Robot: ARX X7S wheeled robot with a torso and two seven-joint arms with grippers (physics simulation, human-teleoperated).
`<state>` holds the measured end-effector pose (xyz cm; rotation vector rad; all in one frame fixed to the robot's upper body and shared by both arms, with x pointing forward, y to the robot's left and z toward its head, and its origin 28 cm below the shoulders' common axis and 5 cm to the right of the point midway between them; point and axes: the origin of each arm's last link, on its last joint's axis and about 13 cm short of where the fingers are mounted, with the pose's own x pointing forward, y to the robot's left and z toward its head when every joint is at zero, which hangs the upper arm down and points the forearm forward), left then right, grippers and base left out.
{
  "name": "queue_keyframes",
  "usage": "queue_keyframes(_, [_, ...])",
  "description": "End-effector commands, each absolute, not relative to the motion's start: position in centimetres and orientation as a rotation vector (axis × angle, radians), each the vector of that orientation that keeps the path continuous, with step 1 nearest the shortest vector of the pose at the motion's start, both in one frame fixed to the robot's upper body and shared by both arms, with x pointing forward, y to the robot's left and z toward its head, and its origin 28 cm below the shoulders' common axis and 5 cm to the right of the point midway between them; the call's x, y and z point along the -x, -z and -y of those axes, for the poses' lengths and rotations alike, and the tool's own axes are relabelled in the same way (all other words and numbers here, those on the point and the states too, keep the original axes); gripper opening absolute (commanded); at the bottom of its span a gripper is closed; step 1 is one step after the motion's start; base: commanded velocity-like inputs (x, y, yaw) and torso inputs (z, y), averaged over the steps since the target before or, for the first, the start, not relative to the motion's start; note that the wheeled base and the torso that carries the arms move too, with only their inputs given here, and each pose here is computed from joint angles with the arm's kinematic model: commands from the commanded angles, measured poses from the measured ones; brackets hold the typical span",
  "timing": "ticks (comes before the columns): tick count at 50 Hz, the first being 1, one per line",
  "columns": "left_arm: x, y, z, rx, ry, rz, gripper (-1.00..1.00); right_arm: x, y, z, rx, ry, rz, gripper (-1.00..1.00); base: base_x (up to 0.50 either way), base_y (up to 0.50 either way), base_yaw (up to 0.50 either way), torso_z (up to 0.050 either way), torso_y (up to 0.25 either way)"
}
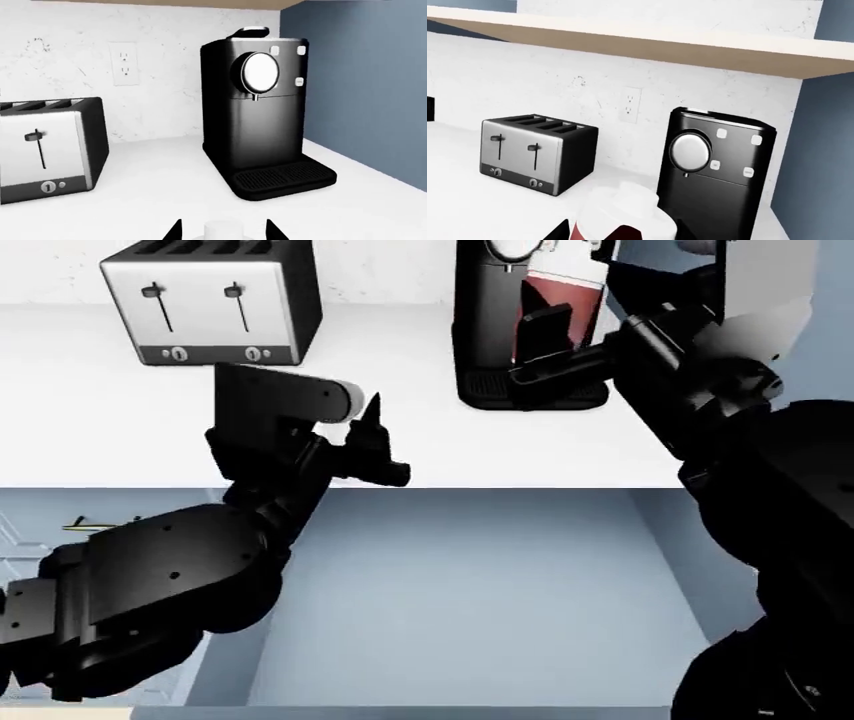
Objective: Pick and place the shaker into the drawer. Then close the cabinet.
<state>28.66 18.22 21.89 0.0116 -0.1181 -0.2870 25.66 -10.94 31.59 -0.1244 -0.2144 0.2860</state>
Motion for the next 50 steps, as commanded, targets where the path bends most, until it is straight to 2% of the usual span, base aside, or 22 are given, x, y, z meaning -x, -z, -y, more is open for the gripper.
queue_keyframes(1, [-30.9,-23.0,-18.2,-0.225,0.415,0.079,-1.00,-24.2,-33.3,10.9,0.221,-0.289,0.150,-1.00,0.00,0.00,0.00,0.000,0.000])
queue_keyframes(10, [-31.2,-20.7,-18.3,-0.361,0.533,-0.012,-1.00,-23.3,-34.3,11.1,0.218,-0.257,0.173,-1.00,0.00,0.00,0.00,0.001,0.000])
queue_keyframes(19, [-30.9,-18.5,-18.3,-0.345,0.617,-0.216,-1.00,-22.9,-34.2,11.4,0.175,-0.244,0.201,-1.00,0.00,0.00,0.00,0.000,0.000])
queue_keyframes(37, [-32.7,-11.3,-18.2,-0.522,0.583,-0.386,-1.00,-22.5,-33.9,11.5,0.168,-0.227,0.206,-1.00,0.00,0.00,0.00,0.000,0.000])
queue_keyframes(50, [-31.5,-8.6,-18.0,-0.561,0.609,-0.455,-1.00,-22.7,-33.7,11.4,0.167,-0.236,0.201,-1.00,0.00,0.00,0.00,0.000,0.000])
